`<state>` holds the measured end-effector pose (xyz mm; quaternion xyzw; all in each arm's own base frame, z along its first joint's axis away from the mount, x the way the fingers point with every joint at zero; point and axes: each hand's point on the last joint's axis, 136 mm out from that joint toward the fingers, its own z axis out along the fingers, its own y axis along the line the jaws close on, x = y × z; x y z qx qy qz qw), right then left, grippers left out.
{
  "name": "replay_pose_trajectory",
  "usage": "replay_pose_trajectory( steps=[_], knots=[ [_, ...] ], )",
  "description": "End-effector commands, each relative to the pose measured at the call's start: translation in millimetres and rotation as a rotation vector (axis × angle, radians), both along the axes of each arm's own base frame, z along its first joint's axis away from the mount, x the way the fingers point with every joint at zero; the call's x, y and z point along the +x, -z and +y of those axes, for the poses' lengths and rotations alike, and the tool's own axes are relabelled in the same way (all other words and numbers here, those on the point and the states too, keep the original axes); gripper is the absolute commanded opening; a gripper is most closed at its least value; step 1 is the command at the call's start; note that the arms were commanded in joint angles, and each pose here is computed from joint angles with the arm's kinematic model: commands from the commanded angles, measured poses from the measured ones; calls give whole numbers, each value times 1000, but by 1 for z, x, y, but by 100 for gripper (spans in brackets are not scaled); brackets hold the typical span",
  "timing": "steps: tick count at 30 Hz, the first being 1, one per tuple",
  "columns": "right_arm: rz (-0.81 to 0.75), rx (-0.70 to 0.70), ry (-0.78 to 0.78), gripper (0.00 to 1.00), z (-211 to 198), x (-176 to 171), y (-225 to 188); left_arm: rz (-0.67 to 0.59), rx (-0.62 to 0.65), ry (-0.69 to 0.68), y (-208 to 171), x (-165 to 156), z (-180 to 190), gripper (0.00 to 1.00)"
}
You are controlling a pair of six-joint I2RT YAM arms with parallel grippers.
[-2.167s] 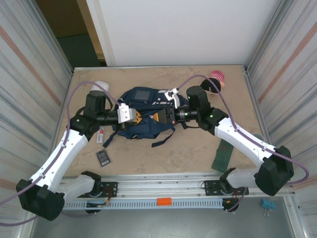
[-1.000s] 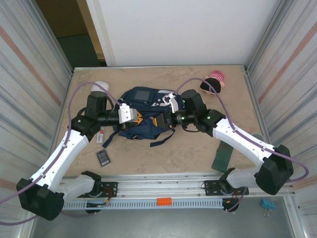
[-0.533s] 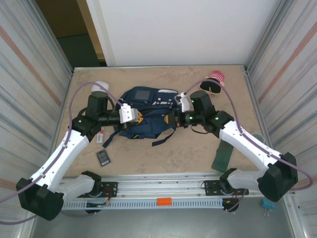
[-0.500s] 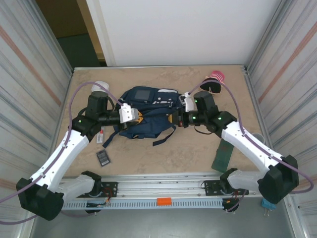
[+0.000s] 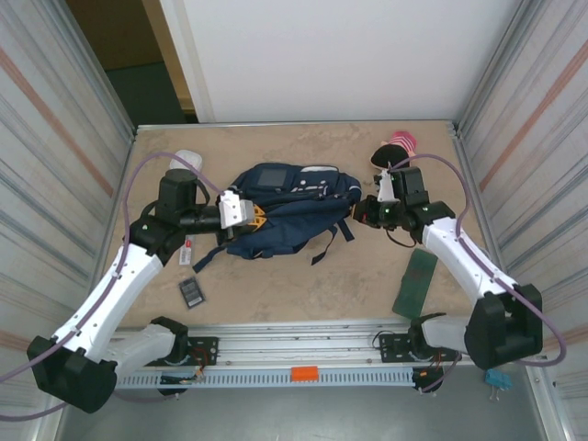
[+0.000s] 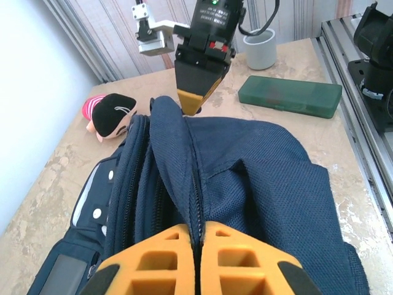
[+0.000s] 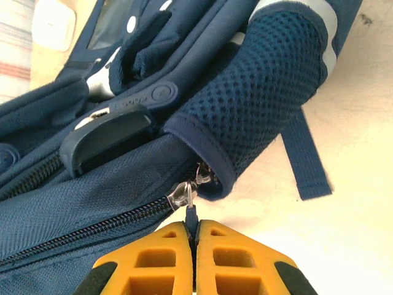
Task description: Pack books, pencil case, and school supplies into a backpack
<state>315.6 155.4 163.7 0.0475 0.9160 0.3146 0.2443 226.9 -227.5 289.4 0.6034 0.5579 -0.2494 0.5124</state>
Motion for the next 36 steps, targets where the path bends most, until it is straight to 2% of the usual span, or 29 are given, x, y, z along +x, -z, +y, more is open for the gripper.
replay_pose_trajectory(
  steps=[1, 5, 6, 7, 8, 9, 11, 14, 18, 22, 26, 28, 31, 33, 36],
  knots=[
    [-10, -97, 213, 0, -51, 39, 24, -143, -92, 31, -56, -14, 4, 0],
    [-85, 1, 123, 0, -35, 54, 5, -122, -55, 9, -42, -16, 3, 0],
    [-107, 23, 93, 13, -30, 55, -3, -115, -51, 3, -39, -16, 2, 0],
    [-124, 42, 64, 32, -25, 54, -12, -99, -59, -9, -39, -15, 1, 16],
    [-125, 42, 54, 46, -24, 52, -19, -57, -85, -34, -41, -12, 0, 38],
    [-124, 32, 54, 52, -26, 49, -24, -28, -96, -59, -42, -9, 0, 49],
    [-130, 5, 55, 56, -30, 41, -36, 50, -112, -140, -44, 2, 3, 59],
    [-114, -2, 70, 58, -33, 26, -47, 148, -113, -280, -37, 22, 10, 68],
    [-66, 9, 70, 60, -15, 5, -40, 291, -90, -493, -4, 53, 24, 71],
    [39, 21, 62, 59, 20, -17, -5, 552, -100, -805, 54, 88, 52, 75],
    [122, 48, 67, 59, 56, -27, 38, 848, -121, -1038, 125, 104, 77, 76],
    [136, 70, 31, 58, 75, -24, 51, 958, -122, -1092, 157, 104, 82, 75],
    [148, 49, 13, 56, 90, -10, 69, 1063, -140, -1087, 191, 97, 74, 73],
    [150, 28, 29, 55, 93, 4, 80, 1117, -163, -1088, 204, 90, 68, 74],
    [138, 47, 35, 53, 96, 29, 85, 1126, -165, -1058, 209, 76, 53, 74]
  ],
)
